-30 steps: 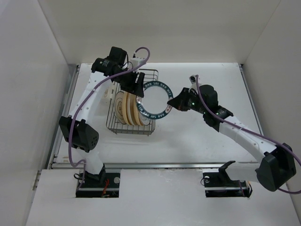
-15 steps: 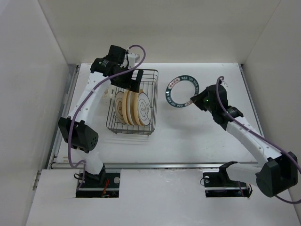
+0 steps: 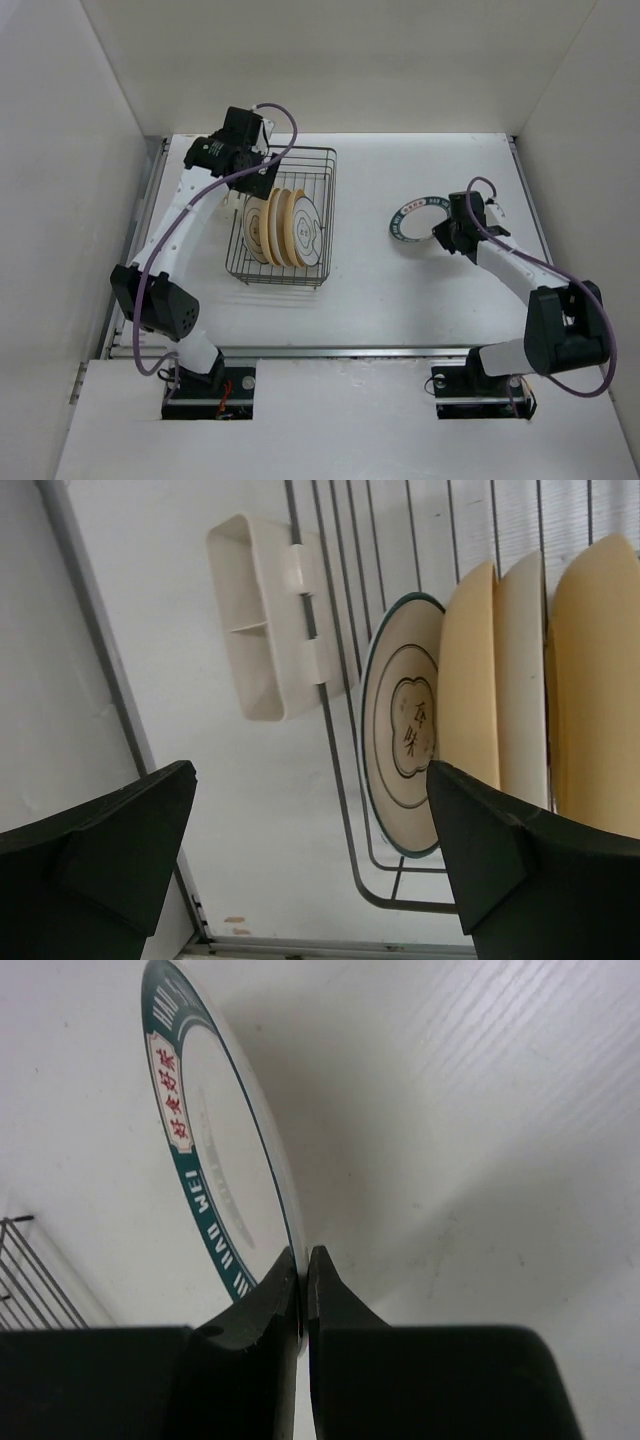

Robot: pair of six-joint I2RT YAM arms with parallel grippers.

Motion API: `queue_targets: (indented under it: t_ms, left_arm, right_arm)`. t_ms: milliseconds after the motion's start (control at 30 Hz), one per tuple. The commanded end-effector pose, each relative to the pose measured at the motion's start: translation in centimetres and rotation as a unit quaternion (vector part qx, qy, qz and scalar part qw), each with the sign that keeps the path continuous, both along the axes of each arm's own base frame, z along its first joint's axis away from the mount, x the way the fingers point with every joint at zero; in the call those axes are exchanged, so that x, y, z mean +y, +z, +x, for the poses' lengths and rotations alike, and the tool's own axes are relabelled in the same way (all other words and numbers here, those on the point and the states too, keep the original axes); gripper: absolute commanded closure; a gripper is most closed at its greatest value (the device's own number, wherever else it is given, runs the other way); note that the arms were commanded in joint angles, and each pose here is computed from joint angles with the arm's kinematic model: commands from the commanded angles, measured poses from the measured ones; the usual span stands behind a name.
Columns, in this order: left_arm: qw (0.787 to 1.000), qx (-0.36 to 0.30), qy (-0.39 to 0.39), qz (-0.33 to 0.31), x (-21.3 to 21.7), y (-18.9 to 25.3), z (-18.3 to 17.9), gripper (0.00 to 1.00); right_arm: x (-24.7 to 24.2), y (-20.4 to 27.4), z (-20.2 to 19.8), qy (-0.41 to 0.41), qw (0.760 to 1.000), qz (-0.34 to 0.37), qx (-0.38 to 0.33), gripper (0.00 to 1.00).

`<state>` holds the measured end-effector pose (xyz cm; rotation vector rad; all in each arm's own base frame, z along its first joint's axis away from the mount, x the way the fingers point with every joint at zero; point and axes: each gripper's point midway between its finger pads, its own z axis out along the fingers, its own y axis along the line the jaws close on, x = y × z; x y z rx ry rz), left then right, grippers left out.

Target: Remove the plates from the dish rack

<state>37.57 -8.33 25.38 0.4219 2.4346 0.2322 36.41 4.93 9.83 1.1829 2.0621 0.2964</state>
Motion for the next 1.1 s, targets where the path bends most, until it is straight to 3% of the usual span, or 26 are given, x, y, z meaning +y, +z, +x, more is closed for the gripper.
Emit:
queue_targets:
  t_ms: [0,200,333,367,500,567,667,933,1067]
  left_arm:
    - [0.997,-0.069,0.036,0.016,1.8,3.2,-0.3,0.0]
    - [0.997,-0.068,0.013,0.023,1.9,1.5,-1.0,0.0]
    - [0.996,-0.076,0.018,0.034,2.4,1.8,-0.8,0.0]
    - [0.997,-0.063,0.022,0.045,2.6,1.1,-0.8,0.0]
    - [0.997,-0.05,0.024,0.055,2.8,0.8,-0.8,0.0]
    - [0.997,-0.046,0.024,0.056,2.8,0.5,-0.9,0.0]
    - [0.997,-0.046,0.024,0.056,2.8,0.5,-0.9,0.0]
    - [0.998,-0.001,-0.005,0.062,2.6,-0.9,-2.4,0.0]
    - [0.997,0.039,-0.015,0.065,2.4,-2.5,-2.9,0.31]
  right_arm:
    - [0.2,0.3,1.0,-0.013,0.999,0.029,-0.028,1.0]
    - [-0.1,-3.6,0.4,-0.011,0.999,0.041,0.033,1.0]
    - [0.1,-3.9,0.8,0.007,0.998,0.041,0.042,0.77]
    - [0.1,-4.1,0.6,0.007,0.998,0.04,0.047,0.62]
    - [-0.3,-3.6,0.2,0.007,0.999,0.027,0.046,0.25]
    - [-0.7,-2.5,0.1,0.005,0.999,0.017,0.039,0.19]
    - [-1.4,-1.5,-0.5,-0.003,0.999,0.0,0.041,0.02]
    - [-4.1,4.6,-2.1,-0.011,0.997,-0.077,-0.003,0.0]
    - [-3.3,8.3,-2.6,0.035,0.993,-0.096,-0.06,0.0]
